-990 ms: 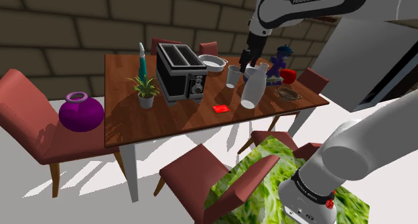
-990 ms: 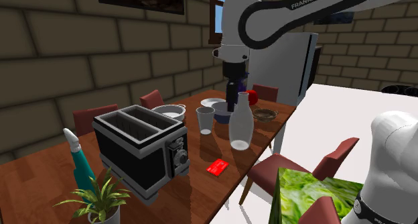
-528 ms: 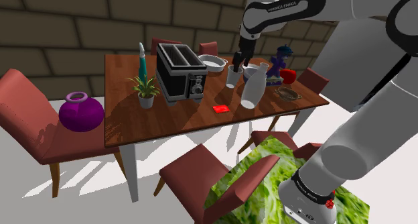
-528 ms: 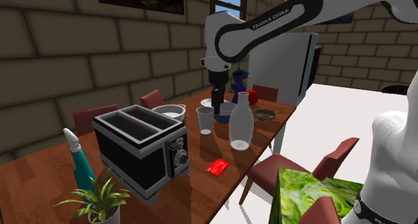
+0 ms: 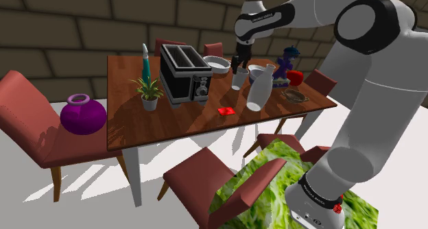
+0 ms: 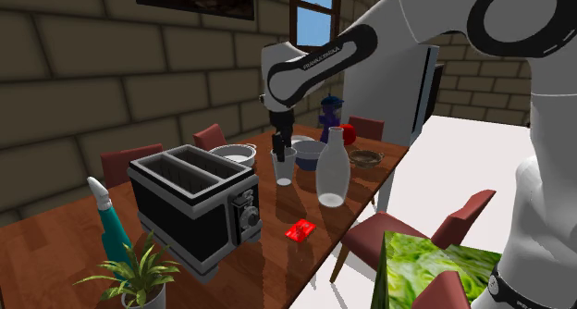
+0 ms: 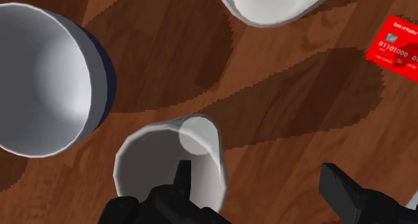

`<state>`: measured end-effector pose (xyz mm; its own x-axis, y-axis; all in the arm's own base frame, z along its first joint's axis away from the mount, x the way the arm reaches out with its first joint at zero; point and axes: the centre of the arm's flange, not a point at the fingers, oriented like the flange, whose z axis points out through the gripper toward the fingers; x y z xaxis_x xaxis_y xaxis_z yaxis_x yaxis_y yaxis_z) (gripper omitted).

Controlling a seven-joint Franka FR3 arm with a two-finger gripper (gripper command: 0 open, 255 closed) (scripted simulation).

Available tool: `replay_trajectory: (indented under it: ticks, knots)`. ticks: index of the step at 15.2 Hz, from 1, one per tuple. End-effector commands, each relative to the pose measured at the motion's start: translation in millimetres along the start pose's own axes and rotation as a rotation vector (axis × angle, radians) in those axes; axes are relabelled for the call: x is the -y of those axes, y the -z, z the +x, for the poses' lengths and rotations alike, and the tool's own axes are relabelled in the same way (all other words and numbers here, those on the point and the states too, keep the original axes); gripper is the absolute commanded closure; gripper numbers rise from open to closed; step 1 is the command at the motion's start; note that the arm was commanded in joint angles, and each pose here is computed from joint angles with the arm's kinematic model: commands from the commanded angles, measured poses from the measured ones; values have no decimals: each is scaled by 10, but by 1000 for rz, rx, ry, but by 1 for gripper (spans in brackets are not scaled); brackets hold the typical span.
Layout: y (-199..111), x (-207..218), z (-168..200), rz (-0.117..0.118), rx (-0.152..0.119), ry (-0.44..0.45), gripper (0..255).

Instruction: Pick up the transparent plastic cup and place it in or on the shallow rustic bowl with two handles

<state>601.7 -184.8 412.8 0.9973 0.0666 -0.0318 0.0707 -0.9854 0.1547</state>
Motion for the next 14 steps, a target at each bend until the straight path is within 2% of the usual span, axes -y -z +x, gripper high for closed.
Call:
replay_trajectory:
  ticks: [1, 9, 14]
  knots:
    - [-131, -144, 193, -9, 5, -1, 0]
    - [-533, -182, 237, -11, 7, -1, 0]
    - [-563, -182, 237, -11, 7, -1, 0]
